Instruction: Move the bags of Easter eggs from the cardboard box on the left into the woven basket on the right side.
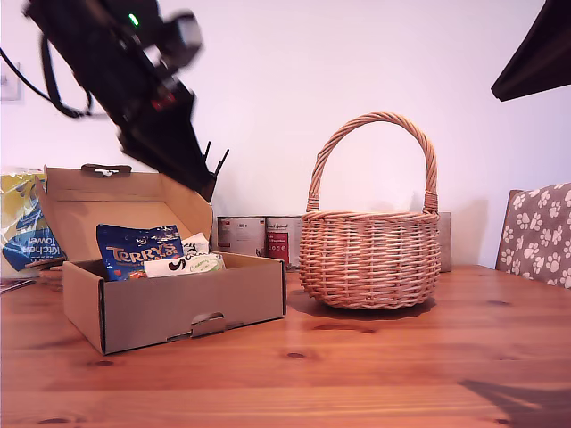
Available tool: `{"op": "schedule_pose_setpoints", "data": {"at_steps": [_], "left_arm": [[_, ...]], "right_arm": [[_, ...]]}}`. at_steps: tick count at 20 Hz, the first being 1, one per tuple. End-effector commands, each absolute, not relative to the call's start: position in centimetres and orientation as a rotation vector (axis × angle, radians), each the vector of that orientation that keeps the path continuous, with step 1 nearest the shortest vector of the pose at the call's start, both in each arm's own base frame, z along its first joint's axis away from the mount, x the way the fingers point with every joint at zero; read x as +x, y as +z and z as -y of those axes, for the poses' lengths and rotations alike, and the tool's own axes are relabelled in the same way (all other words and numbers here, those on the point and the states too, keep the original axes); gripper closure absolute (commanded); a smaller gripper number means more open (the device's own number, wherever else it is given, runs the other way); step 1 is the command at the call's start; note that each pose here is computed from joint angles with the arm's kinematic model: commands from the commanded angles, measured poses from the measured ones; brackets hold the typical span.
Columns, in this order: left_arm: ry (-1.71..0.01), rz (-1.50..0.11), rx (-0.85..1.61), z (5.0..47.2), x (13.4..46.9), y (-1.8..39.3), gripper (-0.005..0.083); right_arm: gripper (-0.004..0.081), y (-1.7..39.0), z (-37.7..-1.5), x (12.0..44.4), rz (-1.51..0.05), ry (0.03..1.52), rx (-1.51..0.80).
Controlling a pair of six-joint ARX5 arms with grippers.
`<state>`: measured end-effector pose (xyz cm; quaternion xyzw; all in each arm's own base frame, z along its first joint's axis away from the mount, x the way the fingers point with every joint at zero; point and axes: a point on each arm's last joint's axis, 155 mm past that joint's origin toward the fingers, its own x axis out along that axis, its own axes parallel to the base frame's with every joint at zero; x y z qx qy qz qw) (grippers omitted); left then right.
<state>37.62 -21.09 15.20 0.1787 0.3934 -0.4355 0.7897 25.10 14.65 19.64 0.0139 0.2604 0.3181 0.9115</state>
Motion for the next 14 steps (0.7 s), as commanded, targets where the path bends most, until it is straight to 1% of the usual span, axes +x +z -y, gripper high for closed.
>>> {"op": "schedule_pose_setpoints", "data": {"at_steps": [1, 3, 4, 6, 7, 8, 12, 14], "left_arm": [[-0.915, -0.888, 0.357, 20.0, 38.2, 13.8, 0.0556], [-0.913, -0.861, 0.335, 19.5, 38.9, 14.3, 0.0538], [-0.924, -0.833, 0.319, 19.7, 39.3, 14.7, 0.0437], [-0.919, -0.791, 0.324, 19.8, 40.1, 15.3, 0.0085], [-0.926, -0.765, 0.338, 20.2, 40.4, 15.5, -0.0005], [-0.935, -0.735, 0.356, 20.7, 40.6, 15.8, -0.0019], [-0.953, -0.607, 0.407, 22.7, 42.3, 17.0, -0.0019], [-0.951, -0.573, 0.432, 23.1, 43.3, 16.5, -0.0019]], "right_arm": [[0.0775, 19.1, -14.6, 25.1, -0.546, 0.653, 0.038], [0.0775, 19.1, -14.7, 25.0, -0.546, 0.660, 0.039], [0.0775, 19.1, -14.7, 25.0, -0.546, 0.660, 0.040], [0.0775, 19.1, -14.7, 25.0, -0.546, 0.660, 0.040], [0.0775, 19.1, -14.7, 25.0, -0.546, 0.660, 0.040], [0.0775, 19.1, -14.7, 25.0, -0.546, 0.660, 0.040], [0.0775, 19.1, -14.7, 25.0, -0.547, 0.660, 0.040], [0.0775, 19.1, -14.7, 25.0, -0.548, 0.660, 0.040]]}}
